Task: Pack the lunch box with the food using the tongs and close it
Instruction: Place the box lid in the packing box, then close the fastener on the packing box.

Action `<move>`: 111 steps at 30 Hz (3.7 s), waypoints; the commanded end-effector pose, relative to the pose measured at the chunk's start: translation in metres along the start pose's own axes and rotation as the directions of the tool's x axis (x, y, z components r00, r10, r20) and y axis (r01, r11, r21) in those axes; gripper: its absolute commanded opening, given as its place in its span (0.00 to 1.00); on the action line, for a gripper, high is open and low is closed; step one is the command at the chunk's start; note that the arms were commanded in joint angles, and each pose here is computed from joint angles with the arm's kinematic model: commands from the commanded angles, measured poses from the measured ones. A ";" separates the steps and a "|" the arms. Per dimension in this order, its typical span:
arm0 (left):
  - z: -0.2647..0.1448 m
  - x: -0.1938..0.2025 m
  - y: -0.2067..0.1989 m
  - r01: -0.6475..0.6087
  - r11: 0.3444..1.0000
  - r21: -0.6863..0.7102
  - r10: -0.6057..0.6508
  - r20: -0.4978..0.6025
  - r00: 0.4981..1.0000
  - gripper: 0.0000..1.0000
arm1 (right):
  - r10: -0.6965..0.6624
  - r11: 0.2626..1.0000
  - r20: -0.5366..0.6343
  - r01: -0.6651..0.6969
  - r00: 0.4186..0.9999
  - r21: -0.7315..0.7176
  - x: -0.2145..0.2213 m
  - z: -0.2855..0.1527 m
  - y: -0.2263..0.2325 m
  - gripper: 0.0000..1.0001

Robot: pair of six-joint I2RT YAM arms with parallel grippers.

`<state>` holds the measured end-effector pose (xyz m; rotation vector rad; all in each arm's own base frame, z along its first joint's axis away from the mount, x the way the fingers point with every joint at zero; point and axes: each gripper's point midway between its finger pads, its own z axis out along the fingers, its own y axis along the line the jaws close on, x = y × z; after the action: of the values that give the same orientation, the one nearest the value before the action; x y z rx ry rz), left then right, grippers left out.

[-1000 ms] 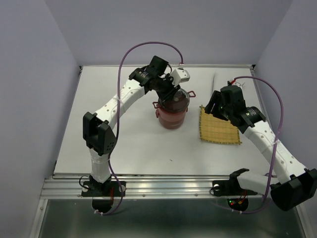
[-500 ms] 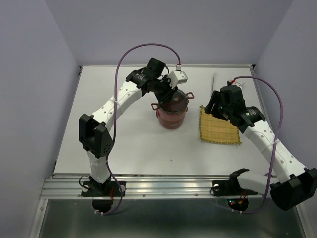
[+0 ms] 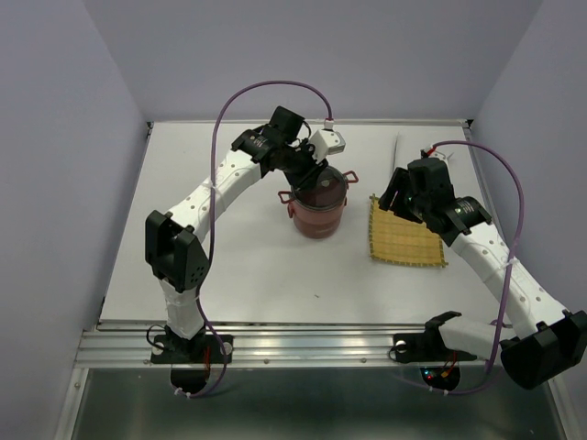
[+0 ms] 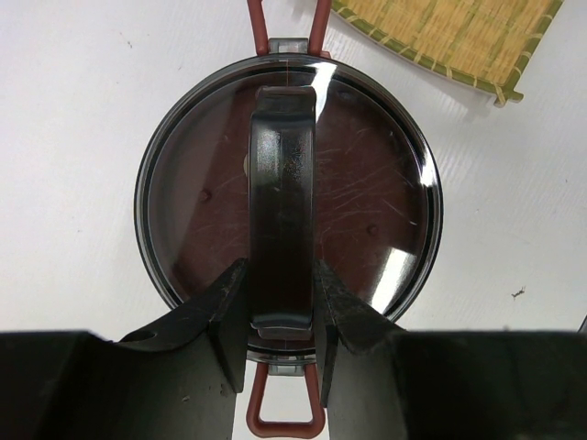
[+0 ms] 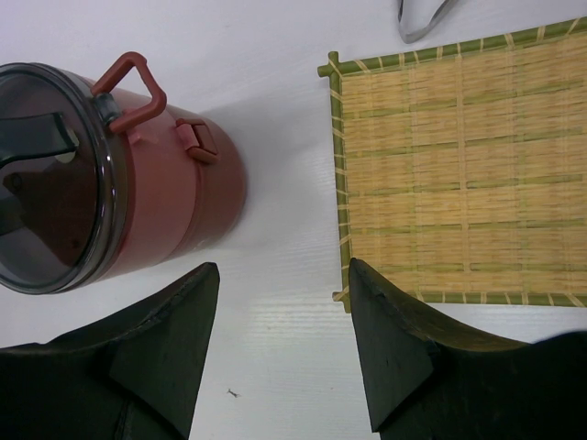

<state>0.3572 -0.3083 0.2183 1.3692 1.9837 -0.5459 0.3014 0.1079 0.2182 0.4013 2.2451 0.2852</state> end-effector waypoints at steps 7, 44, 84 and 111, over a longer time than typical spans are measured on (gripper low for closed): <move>0.000 0.034 0.001 0.061 0.998 -0.016 -0.062 -0.102 0.993 0.00 | 0.003 1.000 0.033 -0.003 0.999 -0.009 -0.007 -0.004 0.001 0.64; -0.001 0.028 0.018 0.140 0.984 -0.111 -0.148 -0.069 0.987 0.81 | 0.009 1.000 0.041 -0.008 0.999 -0.025 -0.011 -0.008 0.005 0.65; -0.097 0.005 -0.003 0.586 0.809 0.044 -0.505 0.561 0.656 0.00 | -0.228 0.967 -0.084 0.216 0.970 -0.137 -0.053 0.109 0.098 0.01; -0.024 0.067 0.007 0.653 0.757 0.019 -0.588 0.455 0.669 0.00 | -0.233 0.967 -0.160 0.211 0.959 -0.143 -0.024 0.129 0.091 0.01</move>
<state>0.3290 -0.2410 0.1791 0.3624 2.0965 -0.9090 0.4307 0.1884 0.1725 0.0813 2.4396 0.3218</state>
